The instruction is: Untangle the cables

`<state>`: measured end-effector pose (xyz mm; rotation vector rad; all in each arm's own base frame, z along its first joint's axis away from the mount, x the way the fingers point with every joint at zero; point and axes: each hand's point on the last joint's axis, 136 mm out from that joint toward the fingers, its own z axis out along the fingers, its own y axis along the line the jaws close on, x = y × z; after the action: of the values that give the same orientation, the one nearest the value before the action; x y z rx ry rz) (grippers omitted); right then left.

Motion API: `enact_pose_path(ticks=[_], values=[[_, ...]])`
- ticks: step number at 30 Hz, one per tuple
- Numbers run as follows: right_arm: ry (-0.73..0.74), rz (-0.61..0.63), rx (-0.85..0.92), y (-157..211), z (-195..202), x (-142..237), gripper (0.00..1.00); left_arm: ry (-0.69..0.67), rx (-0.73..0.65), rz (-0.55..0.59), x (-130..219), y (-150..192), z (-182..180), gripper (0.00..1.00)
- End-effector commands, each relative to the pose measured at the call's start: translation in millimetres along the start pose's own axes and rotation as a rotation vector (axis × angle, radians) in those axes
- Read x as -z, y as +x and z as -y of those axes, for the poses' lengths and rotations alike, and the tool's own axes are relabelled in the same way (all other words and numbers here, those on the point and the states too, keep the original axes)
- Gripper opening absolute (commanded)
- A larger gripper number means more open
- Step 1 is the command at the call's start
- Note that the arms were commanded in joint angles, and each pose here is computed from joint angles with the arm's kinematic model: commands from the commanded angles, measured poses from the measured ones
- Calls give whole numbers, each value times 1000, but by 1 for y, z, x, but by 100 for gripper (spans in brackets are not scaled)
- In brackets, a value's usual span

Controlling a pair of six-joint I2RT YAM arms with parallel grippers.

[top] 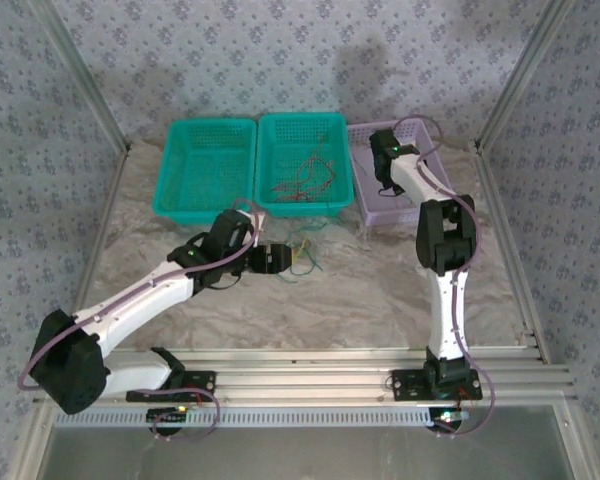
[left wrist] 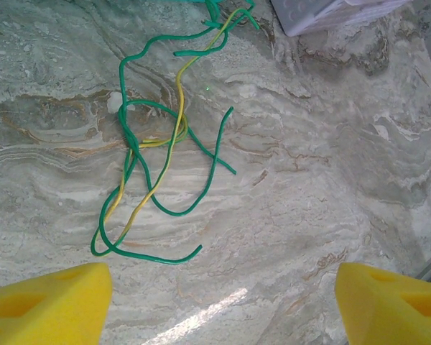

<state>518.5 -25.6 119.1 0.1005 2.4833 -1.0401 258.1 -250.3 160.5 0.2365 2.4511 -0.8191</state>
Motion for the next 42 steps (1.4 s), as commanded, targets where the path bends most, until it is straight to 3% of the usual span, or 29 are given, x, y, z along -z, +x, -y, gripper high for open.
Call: enact_pose_path(ticks=[1, 7, 12, 20, 28, 34, 39, 42], values=[[-79, -38, -9, 6, -12, 1, 6, 20, -12, 5, -1, 1, 5, 81], [-117, -46, -16, 5, -18, 1, 14, 14, -13, -1, -1, 3, 3, 81], [-123, -30, -69, 0, -7, 12, 33, 11, -16, -2, 0, 4, 2, 82], [-155, 62, -153, -25, 21, 44, 58, 8, -20, 2, 1, 1, 3, 82], [-234, 149, -210, -37, 38, 89, 70, 3, -16, -2, 1, 2, 2, 82], [-586, 226, -227, -23, 2, 167, 75, 3, -2, -29, -10, 12, -2, 82], [-1032, 280, -232, 8, -41, 244, 78, -11, 7, -43, -21, 21, -11, 82], [-1236, 250, -178, 38, -66, 275, 80, -14, 11, -50, -26, 26, -15, 82]])
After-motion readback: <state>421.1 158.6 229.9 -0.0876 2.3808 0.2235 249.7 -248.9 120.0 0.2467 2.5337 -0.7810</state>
